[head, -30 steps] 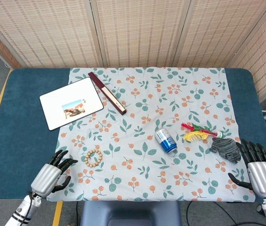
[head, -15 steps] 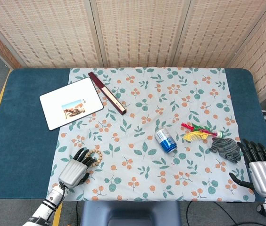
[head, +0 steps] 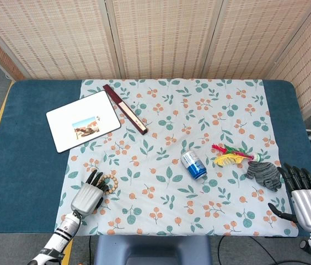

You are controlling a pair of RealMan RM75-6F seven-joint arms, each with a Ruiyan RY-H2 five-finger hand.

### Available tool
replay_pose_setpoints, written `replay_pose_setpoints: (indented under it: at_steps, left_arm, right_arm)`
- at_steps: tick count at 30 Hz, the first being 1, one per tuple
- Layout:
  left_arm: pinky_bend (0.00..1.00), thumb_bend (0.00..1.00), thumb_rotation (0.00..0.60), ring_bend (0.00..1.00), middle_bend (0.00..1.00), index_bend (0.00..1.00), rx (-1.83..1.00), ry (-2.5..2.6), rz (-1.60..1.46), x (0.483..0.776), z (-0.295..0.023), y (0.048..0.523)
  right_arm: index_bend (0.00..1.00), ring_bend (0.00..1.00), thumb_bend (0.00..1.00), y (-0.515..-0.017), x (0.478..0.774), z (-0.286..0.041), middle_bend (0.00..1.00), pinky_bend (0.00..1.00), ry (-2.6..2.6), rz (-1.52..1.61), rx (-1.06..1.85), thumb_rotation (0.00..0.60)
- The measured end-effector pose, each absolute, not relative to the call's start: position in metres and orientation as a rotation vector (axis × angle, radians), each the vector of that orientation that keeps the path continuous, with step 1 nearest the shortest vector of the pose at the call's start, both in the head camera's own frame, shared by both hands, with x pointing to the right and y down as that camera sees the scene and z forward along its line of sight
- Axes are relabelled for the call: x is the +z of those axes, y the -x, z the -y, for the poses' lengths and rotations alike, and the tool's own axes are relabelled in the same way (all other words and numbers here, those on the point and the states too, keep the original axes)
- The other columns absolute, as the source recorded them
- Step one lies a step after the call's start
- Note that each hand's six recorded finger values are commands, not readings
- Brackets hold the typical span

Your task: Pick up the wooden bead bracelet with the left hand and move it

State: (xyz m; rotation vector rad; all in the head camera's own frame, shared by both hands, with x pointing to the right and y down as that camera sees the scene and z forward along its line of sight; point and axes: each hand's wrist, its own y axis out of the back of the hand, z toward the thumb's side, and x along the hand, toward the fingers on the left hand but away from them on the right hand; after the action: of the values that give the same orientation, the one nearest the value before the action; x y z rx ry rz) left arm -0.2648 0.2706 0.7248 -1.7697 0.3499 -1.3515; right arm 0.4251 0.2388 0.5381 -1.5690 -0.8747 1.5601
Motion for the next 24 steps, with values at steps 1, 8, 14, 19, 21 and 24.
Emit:
replay_pose_setpoints:
  at_steps: [1,8,14,19,21,24]
  left_arm:
    - [0.00,0.48,0.600,0.12,0.45,0.42,-1.351,1.761,-0.346,0.726,-0.270,0.265]
    - [0.00,0.49,0.600,0.28,0.68,0.60,-1.351,1.720,-0.328,0.729,-0.266,0.265]
    - [0.00,0.49,0.600,0.30,0.71,0.63,-1.359,1.616,-0.256,0.735,-0.255,0.267]
    - [0.00,0.49,0.600,0.30,0.71,0.62,-1.388,1.577,-0.197,0.741,-0.252,0.268]
    - [0.00,0.49,0.600,0.31,0.72,0.64,-1.396,1.559,-0.166,0.742,-0.251,0.268]
    - [0.00,0.49,0.600,0.35,0.76,0.68,-1.406,1.531,-0.127,0.742,-0.247,0.268]
  right_arm:
    - [0.00,0.00,0.15,-0.425,0.538,-0.239,0.00,0.00,1.569,0.875,1.560,0.423]
    - [0.00,0.00,0.15,-0.425,0.538,-0.239,0.00,0.00,1.570,0.879,1.560,0.423]
    - [0.00,0.00,0.15,-0.426,0.535,-0.238,0.00,0.00,1.569,0.889,1.554,0.422]
    - [0.00,0.00,0.15,-0.426,0.534,-0.239,0.00,0.00,1.573,0.893,1.549,0.422]
    - [0.00,0.00,0.15,-0.426,0.533,-0.239,0.00,0.00,1.572,0.894,1.548,0.422]
    - [0.00,0.00,0.15,-0.426,0.532,-0.238,0.00,0.00,1.572,0.897,1.546,0.424]
